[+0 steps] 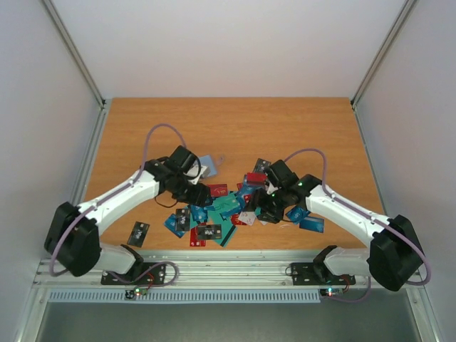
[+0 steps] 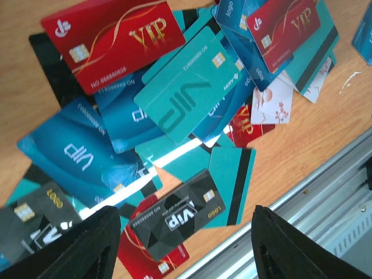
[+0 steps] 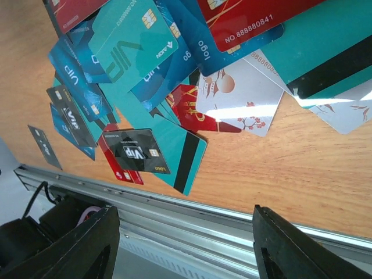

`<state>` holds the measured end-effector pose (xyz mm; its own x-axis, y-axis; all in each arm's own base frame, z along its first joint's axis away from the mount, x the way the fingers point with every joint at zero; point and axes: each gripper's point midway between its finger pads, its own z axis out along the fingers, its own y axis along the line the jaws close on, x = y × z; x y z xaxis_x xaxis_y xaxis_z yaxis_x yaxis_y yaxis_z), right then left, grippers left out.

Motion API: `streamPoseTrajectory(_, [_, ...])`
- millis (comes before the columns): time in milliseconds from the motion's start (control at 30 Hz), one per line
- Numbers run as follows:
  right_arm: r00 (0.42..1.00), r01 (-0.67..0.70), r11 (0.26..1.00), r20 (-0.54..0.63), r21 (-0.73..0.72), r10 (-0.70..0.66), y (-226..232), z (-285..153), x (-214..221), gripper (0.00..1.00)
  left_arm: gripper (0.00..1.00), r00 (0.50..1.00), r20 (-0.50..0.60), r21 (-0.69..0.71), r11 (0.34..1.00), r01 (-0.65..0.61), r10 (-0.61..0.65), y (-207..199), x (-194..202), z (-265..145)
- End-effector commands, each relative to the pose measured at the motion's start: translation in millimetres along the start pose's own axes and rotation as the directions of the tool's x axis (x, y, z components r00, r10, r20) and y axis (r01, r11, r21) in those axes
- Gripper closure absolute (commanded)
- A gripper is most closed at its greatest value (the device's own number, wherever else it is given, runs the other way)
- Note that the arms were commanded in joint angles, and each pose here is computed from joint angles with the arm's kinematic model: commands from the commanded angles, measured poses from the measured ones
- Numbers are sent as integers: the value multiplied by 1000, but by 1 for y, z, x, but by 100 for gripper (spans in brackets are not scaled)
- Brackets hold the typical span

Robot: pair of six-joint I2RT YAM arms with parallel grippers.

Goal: Put the credit cards into the card holder

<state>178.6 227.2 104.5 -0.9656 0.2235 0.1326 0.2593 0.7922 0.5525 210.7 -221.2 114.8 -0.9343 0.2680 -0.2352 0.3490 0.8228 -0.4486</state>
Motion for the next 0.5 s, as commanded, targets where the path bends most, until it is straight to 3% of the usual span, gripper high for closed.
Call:
streamPoseTrajectory(0, [997, -57, 997, 46, -53, 59, 6, 7, -7, 36, 36, 989, -24, 12, 989, -145, 145, -6, -18, 12])
streamPoseTrajectory(200, [996, -34, 989, 72, -142, 45, 21, 19, -16, 38, 37, 975, -88, 94, 976, -196, 205, -15, -31, 38])
streamPoseTrajectory(467, [996, -80, 975, 11, -208, 84, 25, 44, -18, 39, 37, 974, -165, 125, 983, -136, 156, -14, -41, 68])
